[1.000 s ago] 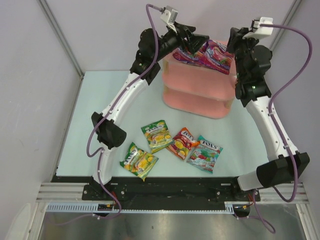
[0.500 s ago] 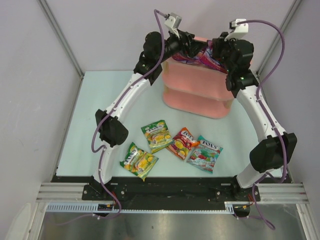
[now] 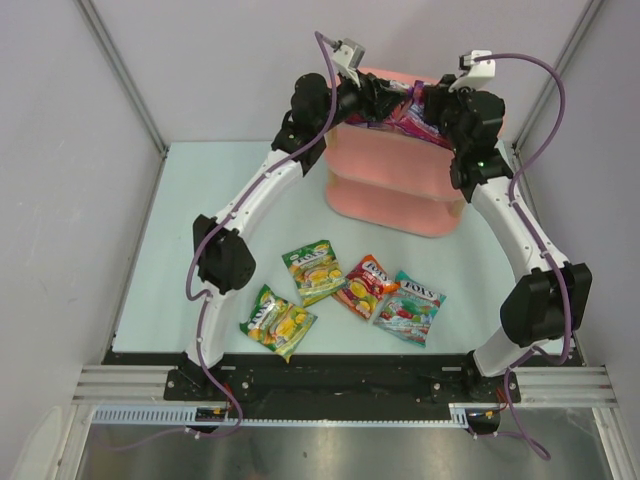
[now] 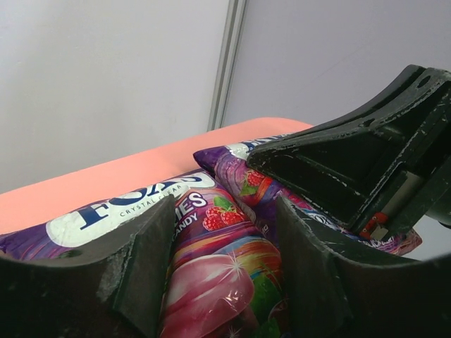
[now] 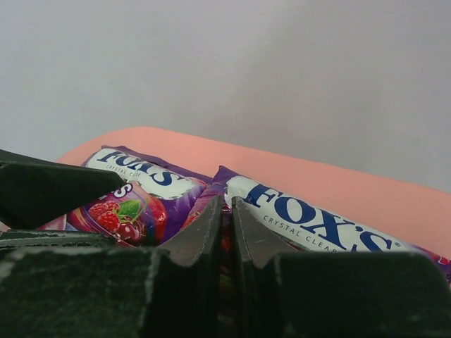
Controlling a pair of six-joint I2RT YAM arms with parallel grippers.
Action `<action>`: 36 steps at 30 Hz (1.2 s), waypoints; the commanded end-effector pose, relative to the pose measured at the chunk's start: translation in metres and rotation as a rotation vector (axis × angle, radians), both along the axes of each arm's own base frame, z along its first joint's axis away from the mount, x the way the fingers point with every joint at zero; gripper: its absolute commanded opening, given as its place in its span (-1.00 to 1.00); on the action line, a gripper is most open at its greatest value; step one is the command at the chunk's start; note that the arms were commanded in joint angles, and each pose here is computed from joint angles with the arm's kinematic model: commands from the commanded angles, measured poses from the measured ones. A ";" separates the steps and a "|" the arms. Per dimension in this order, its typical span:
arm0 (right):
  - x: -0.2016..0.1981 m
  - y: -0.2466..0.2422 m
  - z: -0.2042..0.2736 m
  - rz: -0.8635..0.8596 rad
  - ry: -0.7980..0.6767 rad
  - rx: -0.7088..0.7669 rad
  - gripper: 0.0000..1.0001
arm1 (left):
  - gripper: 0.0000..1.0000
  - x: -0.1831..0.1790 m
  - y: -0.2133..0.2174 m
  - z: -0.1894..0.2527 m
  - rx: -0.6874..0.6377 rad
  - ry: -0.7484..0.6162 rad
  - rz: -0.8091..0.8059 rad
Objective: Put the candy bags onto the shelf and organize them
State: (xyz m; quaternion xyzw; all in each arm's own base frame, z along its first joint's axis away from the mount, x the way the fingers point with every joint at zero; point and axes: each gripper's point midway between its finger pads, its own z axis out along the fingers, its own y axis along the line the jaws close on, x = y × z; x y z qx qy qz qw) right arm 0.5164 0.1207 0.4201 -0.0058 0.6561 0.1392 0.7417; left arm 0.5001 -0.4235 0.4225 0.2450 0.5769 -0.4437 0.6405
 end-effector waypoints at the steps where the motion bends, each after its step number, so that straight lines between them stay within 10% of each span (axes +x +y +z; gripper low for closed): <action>1: 0.011 -0.016 -0.063 -0.020 0.173 -0.043 -0.69 | 0.22 0.015 -0.005 -0.079 0.124 0.170 0.006; 18: -0.031 -0.015 0.099 0.072 -0.127 -0.022 -0.53 | 0.44 -0.040 0.011 0.085 -0.164 -0.015 -0.099; 24: -0.088 -0.023 0.161 0.074 -0.256 0.006 -0.13 | 0.54 -0.092 0.040 0.161 -0.248 -0.124 -0.136; 31: -0.163 -0.034 0.147 0.069 -0.250 0.050 0.18 | 0.66 -0.157 0.085 0.191 -0.207 -0.154 -0.111; 36: -0.193 -0.030 0.089 0.098 -0.114 0.154 0.28 | 0.96 -0.175 0.116 0.122 -0.141 -0.051 0.000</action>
